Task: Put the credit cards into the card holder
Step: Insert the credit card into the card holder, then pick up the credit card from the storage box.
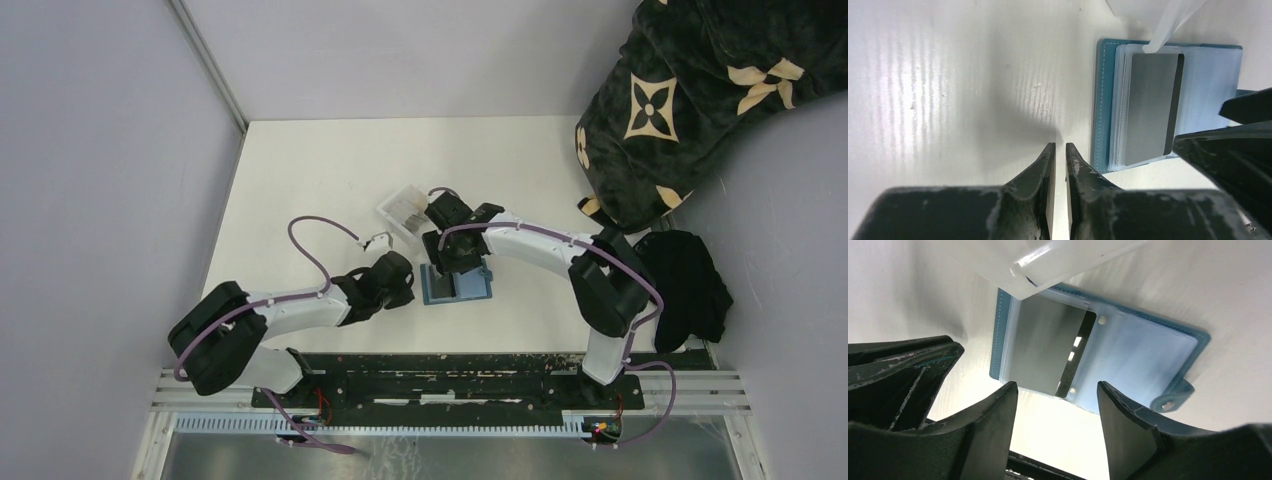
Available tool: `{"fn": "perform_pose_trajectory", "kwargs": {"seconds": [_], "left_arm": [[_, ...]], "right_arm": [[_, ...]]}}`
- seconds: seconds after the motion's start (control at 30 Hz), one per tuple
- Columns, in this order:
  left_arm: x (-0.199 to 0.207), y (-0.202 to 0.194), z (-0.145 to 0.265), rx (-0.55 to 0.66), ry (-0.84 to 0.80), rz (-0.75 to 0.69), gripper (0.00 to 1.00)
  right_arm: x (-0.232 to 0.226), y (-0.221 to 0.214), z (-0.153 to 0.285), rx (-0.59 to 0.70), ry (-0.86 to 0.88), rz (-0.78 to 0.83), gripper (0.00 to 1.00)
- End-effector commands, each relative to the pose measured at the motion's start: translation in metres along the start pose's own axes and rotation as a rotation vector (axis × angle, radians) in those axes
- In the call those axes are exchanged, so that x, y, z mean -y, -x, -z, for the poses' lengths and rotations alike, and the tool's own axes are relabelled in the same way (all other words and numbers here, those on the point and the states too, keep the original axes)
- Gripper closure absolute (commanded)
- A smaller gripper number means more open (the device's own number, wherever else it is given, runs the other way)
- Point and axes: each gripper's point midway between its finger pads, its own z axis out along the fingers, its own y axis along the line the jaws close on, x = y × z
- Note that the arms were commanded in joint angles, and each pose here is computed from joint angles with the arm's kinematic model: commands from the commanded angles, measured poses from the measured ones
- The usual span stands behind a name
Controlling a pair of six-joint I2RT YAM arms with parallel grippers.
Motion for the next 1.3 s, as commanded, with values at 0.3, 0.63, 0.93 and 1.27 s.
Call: {"fn": "perform_pose_trajectory", "kwargs": {"seconds": [0.3,0.63,0.93,1.27], "left_arm": [[0.007,0.095,0.019,0.216,0.023,0.107,0.58],[-0.017,0.129,-0.009,0.207,0.051,0.200,0.50],[-0.014,0.143,-0.034,0.173,0.044,0.210,0.48],[-0.022,0.147,-0.047,0.147,0.055,0.209,0.47]], "right_arm": [[-0.020,0.111,0.073,0.325,0.082,0.099,0.34],[-0.022,0.182,0.044,0.356,0.214,0.068,0.36],[-0.030,0.210,0.010,0.349,0.289,0.064,0.35],[-0.027,0.219,-0.018,0.291,0.293,0.051,0.35]]}}
